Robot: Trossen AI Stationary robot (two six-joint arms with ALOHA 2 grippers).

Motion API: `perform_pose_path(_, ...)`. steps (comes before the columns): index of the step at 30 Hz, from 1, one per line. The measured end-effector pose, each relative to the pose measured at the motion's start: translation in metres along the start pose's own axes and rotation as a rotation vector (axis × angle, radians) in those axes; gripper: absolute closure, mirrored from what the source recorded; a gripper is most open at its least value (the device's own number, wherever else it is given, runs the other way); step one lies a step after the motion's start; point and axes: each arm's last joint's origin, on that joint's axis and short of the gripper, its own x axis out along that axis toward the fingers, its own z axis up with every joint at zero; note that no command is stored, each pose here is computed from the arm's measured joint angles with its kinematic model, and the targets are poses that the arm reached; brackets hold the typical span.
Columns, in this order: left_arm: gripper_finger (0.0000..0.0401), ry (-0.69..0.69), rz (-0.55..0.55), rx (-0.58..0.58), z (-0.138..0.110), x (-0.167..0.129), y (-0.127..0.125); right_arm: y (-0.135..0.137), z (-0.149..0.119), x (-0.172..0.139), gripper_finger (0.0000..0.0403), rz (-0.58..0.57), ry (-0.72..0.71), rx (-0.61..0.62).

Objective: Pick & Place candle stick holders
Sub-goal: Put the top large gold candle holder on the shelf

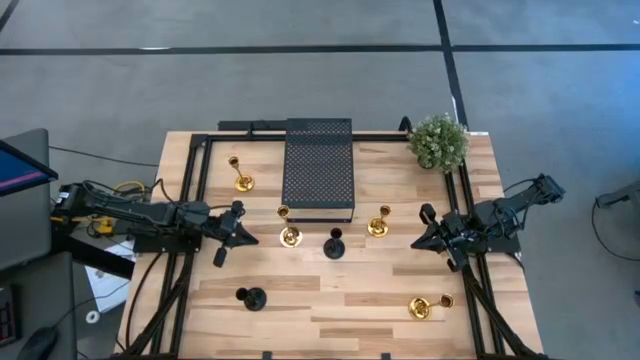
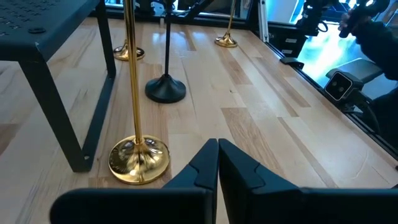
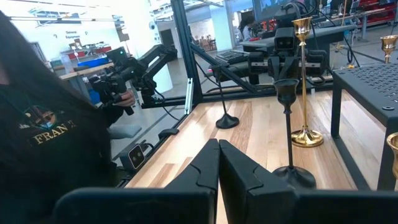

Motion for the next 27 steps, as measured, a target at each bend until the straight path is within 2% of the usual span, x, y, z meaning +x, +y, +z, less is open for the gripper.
perform_pose_path(5,0.039,-0.005,-0.001,0.0,0.0005,0.0,-0.0001,0.0,0.0002,0.0,0.0403,-0.001,-0.001,-0.057)
perform_pose_path(20,0.039,-0.009,-0.001,0.001,0.0009,0.0,-0.0001,-0.0002,0.0003,0.0,0.0403,-0.007,-0.003,-0.064)
perform_pose_path(27,0.039,-0.02,-0.002,0.002,0.0019,0.0,-0.0002,-0.0021,0.0013,-0.0001,0.0403,-0.076,-0.022,-0.062)
